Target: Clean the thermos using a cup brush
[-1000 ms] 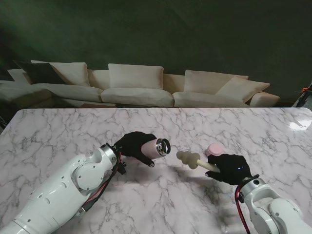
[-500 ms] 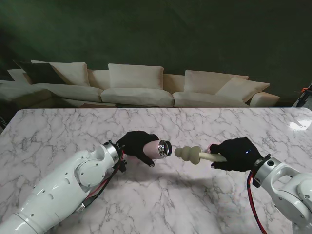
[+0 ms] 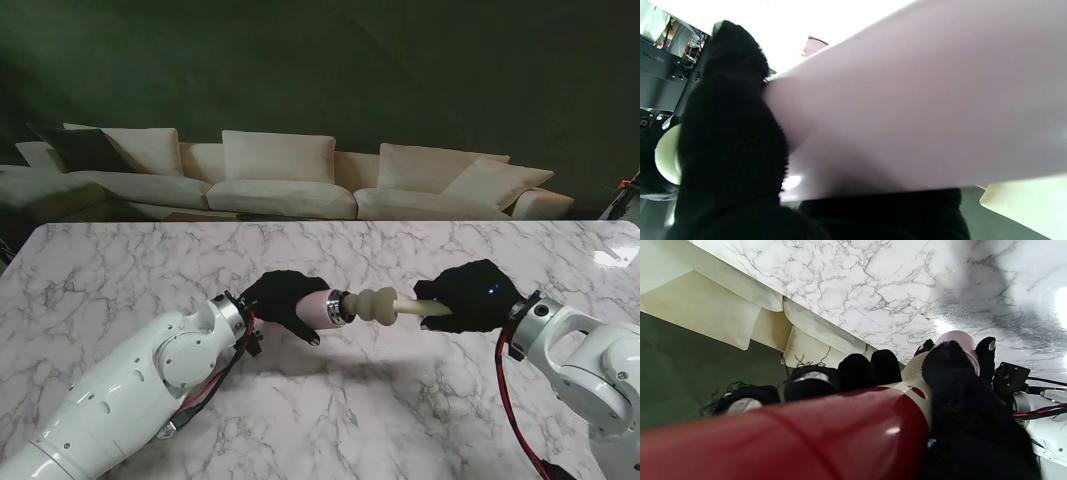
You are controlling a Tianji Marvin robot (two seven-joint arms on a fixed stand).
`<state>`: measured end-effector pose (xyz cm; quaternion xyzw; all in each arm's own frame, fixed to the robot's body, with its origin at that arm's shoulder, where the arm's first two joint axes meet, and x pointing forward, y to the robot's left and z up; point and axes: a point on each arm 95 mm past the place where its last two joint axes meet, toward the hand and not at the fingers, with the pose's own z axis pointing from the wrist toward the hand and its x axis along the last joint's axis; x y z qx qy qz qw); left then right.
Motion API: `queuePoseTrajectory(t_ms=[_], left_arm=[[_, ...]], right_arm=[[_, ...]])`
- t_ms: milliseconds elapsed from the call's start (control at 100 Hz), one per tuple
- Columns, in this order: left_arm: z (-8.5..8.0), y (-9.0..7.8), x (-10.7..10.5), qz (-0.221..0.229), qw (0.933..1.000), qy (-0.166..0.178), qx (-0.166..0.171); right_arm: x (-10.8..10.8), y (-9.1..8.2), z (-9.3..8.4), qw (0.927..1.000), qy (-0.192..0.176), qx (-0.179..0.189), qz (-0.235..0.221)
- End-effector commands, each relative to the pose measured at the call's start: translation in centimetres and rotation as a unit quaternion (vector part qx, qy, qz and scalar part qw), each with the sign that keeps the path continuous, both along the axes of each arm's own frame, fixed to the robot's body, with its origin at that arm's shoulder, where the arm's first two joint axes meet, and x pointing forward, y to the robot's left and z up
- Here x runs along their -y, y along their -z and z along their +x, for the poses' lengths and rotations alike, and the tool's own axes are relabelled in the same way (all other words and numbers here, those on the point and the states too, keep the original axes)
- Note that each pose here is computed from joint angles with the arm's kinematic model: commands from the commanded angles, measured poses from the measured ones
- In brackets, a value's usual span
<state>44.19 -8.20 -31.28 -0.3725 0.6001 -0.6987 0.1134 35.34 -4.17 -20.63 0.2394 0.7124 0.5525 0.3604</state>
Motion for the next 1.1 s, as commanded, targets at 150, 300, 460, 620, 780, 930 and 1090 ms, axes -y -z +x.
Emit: queuePoseTrajectory(t_ms=[150,300,460,620,780,930,1090], left_arm=[[0.0,-0.4,0.5,-0.005,0.9999,0.01,0.002],[-0.1,-0.4,0.6,-0.008,0.9999,0.012,0.002],[-0.1,-0.4,0.6,-0.005,0.9999,0.016,0.003],[-0.2,-0.4,0.6,-0.002,0.9998,0.018,0.003],[-0.3,-0.5,0.7,-0.004,0.9998,0.018,0.003],[-0.3,-0.5,0.9,-0.008,0.9998,0.019,0.004],[-0.3,-0.5,1.0,-0.011,0.9997,0.02,0.006]], right_arm=[[-1.0,0.0,0.9,0.9997,-0.016,-0.011,-0.015],[-1.7,0.0,1.5,0.9992,-0.026,-0.019,-0.024],[-2.3,-0.3,2.0,0.9986,-0.037,-0.024,-0.028],[-3.0,-0.6,2.4,0.9981,-0.047,-0.026,-0.029],[-3.8,-0.4,2.9,0.9972,-0.057,-0.036,-0.032],[-4.6,0.0,3.5,0.9964,-0.063,-0.045,-0.033],[-5.2,0.2,4.0,0.9957,-0.067,-0.054,-0.034]])
